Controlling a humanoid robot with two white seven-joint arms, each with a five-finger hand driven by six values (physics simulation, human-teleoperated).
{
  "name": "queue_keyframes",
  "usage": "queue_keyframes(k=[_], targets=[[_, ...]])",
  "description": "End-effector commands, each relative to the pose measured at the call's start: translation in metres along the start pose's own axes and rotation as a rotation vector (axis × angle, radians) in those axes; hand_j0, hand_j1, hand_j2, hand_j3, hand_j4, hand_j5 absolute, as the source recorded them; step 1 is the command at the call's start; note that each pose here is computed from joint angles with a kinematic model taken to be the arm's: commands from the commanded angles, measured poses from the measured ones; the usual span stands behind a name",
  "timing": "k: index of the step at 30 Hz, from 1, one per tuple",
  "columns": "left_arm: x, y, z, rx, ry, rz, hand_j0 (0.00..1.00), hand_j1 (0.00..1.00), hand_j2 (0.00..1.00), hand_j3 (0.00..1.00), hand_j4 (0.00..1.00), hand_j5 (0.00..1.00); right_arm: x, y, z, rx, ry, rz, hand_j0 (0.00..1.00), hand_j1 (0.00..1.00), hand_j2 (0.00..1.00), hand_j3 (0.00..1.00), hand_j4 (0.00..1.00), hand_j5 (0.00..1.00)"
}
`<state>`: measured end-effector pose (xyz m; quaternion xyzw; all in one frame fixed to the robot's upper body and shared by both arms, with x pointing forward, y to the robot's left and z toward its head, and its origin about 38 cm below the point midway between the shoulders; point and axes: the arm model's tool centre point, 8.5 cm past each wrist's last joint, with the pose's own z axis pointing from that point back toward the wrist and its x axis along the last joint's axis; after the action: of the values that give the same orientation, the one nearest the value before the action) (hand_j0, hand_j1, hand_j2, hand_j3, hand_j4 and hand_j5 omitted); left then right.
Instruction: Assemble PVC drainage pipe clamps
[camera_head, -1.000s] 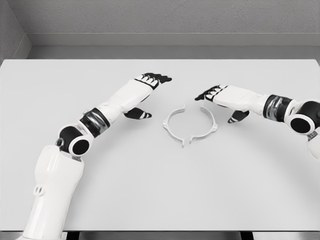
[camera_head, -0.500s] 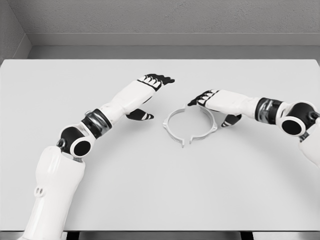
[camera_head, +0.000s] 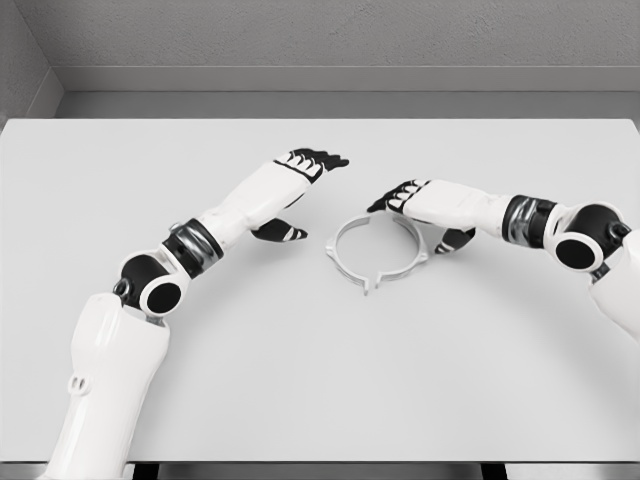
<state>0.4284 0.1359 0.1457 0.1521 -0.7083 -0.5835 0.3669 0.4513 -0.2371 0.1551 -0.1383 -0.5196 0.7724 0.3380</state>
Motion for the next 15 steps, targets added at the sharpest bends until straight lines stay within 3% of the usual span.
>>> queue_keyframes(k=[1, 8, 15], targets=[[0.001, 0.002, 0.000, 0.009, -0.003, 0.002, 1.00, 1.00, 1.00, 1.00, 1.00, 1.00, -0.001, 0.001, 0.001, -0.001, 0.004, -0.006, 1.00, 1.00, 1.00, 1.00, 1.00, 1.00], [0.006, -0.007, -0.001, -0.007, -0.012, 0.013, 1.00, 1.00, 1.00, 1.00, 1.00, 1.00, -0.024, -0.002, 0.005, 0.010, 0.070, -0.005, 1.00, 1.00, 1.00, 1.00, 1.00, 1.00], [0.026, -0.021, -0.003, -0.039, -0.064, 0.011, 1.00, 1.00, 1.00, 1.00, 1.00, 1.00, -0.033, -0.009, -0.006, -0.003, 0.086, -0.036, 1.00, 1.00, 1.00, 1.00, 1.00, 1.00]])
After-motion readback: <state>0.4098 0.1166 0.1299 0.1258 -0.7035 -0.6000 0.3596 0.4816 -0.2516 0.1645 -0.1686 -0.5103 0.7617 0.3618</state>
